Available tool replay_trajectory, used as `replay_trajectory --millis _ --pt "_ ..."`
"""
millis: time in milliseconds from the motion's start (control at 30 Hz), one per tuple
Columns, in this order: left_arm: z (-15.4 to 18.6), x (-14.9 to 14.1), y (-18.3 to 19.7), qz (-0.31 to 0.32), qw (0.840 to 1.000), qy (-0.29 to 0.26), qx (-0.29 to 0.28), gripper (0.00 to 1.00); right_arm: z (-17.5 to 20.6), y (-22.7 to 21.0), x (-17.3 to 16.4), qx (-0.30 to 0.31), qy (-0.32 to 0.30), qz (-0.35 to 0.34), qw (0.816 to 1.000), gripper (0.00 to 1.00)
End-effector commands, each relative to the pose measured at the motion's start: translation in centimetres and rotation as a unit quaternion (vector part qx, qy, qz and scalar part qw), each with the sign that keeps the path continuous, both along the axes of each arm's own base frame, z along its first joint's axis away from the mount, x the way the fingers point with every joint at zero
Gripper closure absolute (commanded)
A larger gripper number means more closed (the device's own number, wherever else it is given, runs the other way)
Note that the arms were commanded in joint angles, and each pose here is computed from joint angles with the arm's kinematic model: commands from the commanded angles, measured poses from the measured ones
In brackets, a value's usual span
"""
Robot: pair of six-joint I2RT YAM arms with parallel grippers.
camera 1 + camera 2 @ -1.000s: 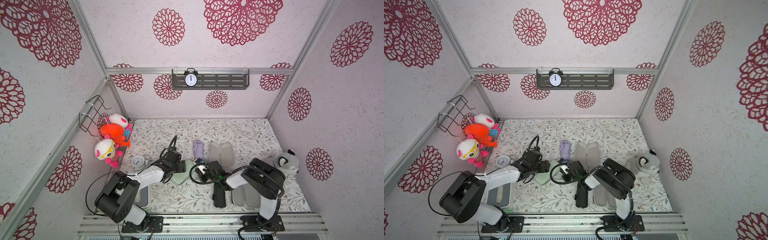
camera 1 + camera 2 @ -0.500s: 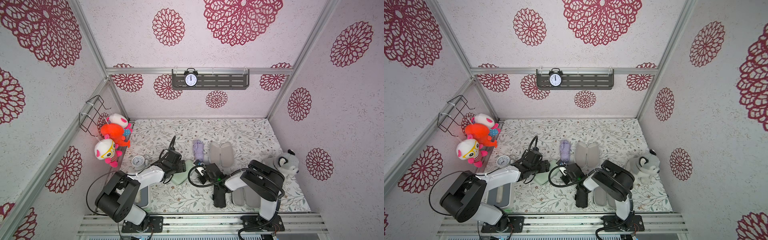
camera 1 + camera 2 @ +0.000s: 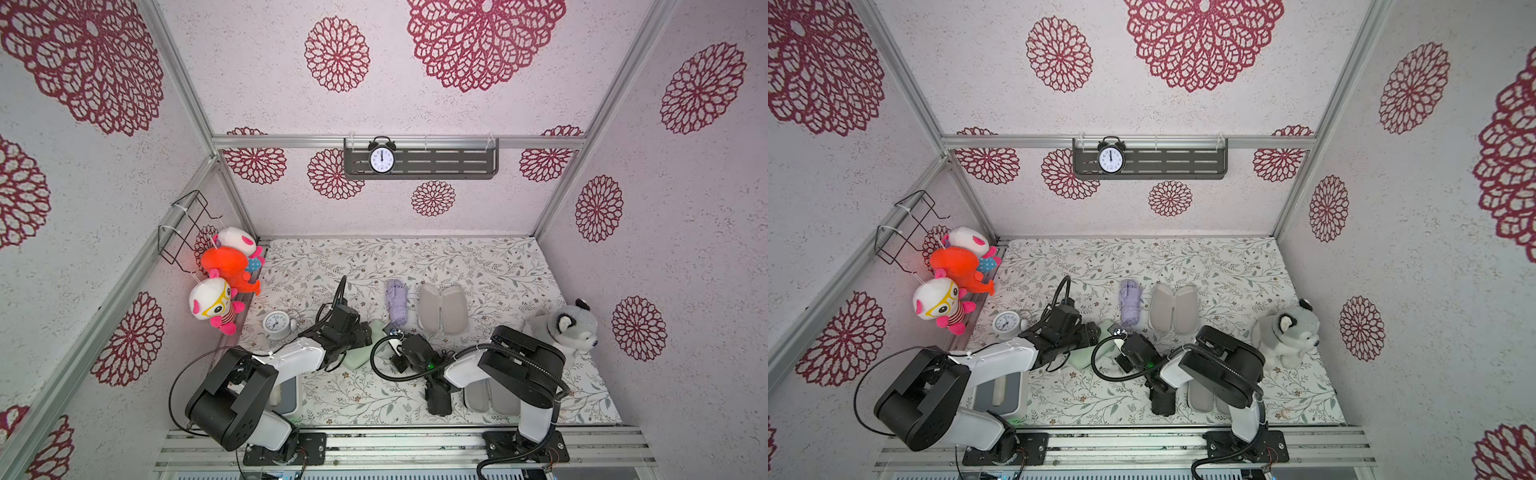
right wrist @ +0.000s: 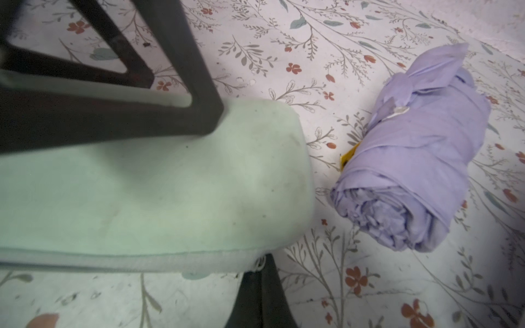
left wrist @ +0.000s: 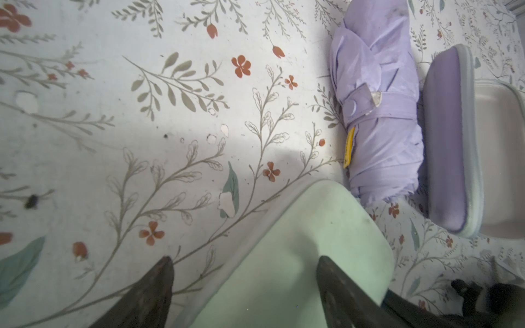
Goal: Put umbrellas into zippered umbrella sleeves
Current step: Zip the zipper on the umbrella sleeve.
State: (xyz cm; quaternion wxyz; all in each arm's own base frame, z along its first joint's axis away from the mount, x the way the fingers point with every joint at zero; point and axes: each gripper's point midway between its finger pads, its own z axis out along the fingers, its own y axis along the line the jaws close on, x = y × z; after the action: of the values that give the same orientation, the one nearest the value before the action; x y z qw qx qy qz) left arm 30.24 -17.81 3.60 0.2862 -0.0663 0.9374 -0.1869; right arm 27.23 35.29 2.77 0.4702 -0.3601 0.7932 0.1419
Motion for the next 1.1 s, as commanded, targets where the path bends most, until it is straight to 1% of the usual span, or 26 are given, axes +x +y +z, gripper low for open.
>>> replay_trajectory --millis 0,100,233,333,433,500,667,900,1067 --pt "-1.5 -3.6 -0.7 -0.030 0.998 0.053 -0.012 0.14 -0.9 0.2 -0.6 0.003 0.024 0.014 1.000 0.98" --pt "-0.7 -4.1 -1.6 -0.047 0.997 0.042 -0.033 0.14 -1.0 0.4 -0.6 0.002 0.026 0.015 1.000 0.97" --pt "-0.9 -3.8 -1.4 -0.045 0.998 0.043 -0.020 0.14 -0.8 0.4 -0.6 0.009 0.027 0.015 0.999 0.97" --pt "-1.5 -3.5 -2.5 -0.058 0.997 0.051 -0.032 0.15 -0.6 0.5 -0.7 0.013 0.029 0.018 0.999 0.97" --pt "-2.3 -3.4 -1.9 -0.044 0.997 0.056 -0.010 0.18 -0.1 0.4 -1.3 0.020 0.019 0.023 0.999 0.96" --pt "-2.6 -3.4 -1.4 -0.033 0.998 0.059 -0.001 0.20 0.0 0.2 -1.9 0.013 0.009 0.025 1.000 0.96" --pt "-2.7 -3.8 -1.6 -0.031 0.997 0.065 -0.016 0.21 0.2 0.1 -2.3 -0.007 -0.010 0.011 1.000 0.96" --pt "-2.3 -3.9 -1.4 -0.023 0.998 0.060 -0.026 0.22 0.7 1.5 -3.6 0.014 0.000 0.015 1.000 0.94" --pt "-2.6 -4.1 -1.9 -0.027 0.997 0.065 -0.041 0.25 0.8 2.9 -4.7 0.030 0.011 0.029 0.999 0.94"
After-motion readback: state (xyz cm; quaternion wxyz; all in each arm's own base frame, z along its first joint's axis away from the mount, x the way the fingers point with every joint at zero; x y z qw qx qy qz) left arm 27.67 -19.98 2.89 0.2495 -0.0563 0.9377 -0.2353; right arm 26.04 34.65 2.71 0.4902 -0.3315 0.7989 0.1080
